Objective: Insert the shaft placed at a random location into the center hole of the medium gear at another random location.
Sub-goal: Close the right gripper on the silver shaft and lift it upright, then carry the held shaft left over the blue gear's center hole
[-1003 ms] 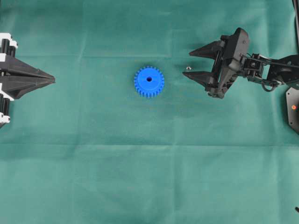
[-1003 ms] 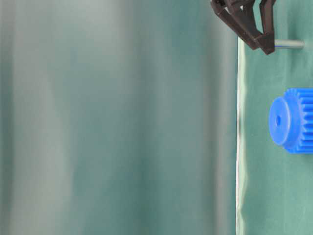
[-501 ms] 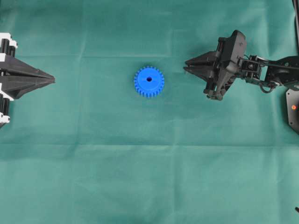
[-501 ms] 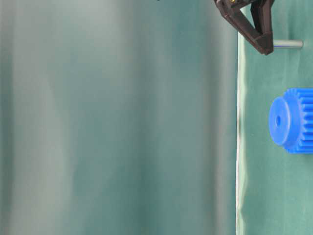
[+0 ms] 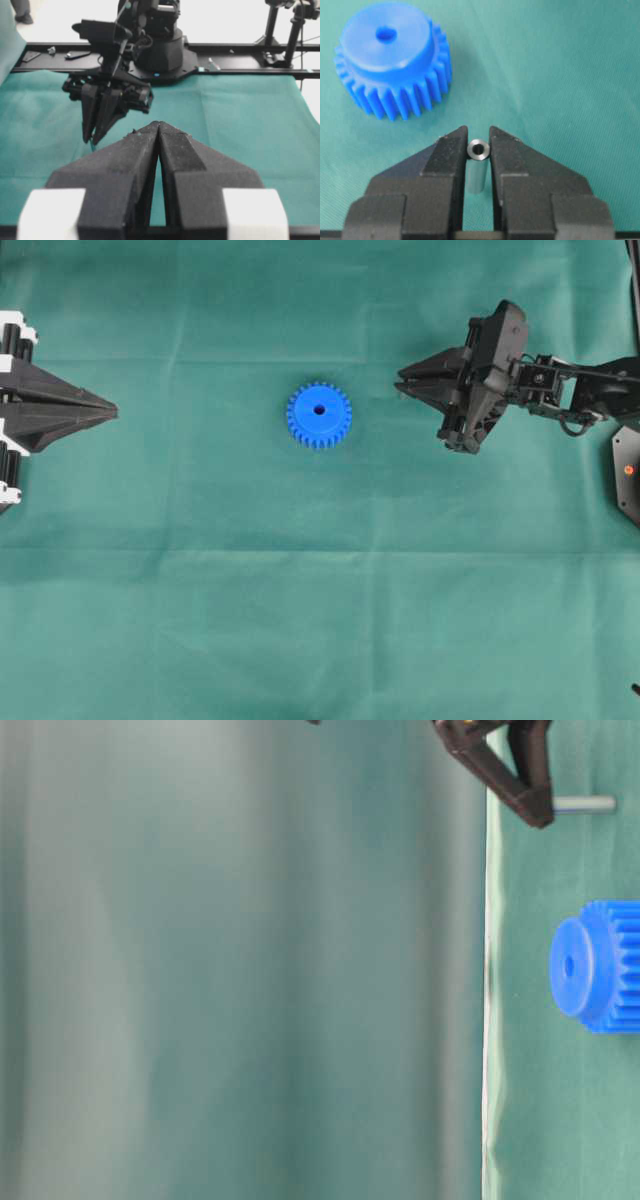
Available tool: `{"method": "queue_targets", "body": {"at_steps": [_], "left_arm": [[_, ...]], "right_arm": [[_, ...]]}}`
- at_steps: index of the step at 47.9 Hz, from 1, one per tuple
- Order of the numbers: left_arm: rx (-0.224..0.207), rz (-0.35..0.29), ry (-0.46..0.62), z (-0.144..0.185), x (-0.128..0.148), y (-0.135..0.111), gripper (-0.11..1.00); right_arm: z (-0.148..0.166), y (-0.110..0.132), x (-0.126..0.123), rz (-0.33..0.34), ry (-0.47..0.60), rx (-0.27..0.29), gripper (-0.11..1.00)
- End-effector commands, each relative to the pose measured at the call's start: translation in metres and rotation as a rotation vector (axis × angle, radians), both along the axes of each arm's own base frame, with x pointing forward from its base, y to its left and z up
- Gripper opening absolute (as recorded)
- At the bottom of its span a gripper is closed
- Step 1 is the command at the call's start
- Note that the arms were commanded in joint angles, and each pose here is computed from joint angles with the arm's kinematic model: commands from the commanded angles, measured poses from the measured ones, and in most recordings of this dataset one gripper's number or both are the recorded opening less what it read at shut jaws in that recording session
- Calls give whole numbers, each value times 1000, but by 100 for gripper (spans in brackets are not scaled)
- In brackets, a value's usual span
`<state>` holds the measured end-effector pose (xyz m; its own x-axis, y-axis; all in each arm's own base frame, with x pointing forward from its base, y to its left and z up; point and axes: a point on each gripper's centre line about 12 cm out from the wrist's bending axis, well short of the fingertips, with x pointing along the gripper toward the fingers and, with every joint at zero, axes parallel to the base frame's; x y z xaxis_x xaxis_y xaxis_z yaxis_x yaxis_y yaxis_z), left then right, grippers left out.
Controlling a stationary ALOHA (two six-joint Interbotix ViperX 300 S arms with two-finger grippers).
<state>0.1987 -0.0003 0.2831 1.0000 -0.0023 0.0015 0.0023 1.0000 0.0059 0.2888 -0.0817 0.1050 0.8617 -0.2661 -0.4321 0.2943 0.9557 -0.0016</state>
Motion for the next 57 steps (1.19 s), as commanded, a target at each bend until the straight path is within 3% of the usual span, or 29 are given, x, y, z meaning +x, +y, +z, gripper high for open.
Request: {"method": "queue_targets", "body": {"at_steps": [1,12,40,57], "left_arm": [[3,-1,-25,10,2,0,0],[1,-1,-26,10,2,0,0],[0,-1,-25,10,2,0,0],[0,-1,-26,10,2,0,0]], "right_arm": [[25,-1,6,1,-44,-8,14],[55,0,6,13,-68,-23,14],[56,1,7,13,-66,-16,14],[60,12,50,78,-77,-16,14]]}}
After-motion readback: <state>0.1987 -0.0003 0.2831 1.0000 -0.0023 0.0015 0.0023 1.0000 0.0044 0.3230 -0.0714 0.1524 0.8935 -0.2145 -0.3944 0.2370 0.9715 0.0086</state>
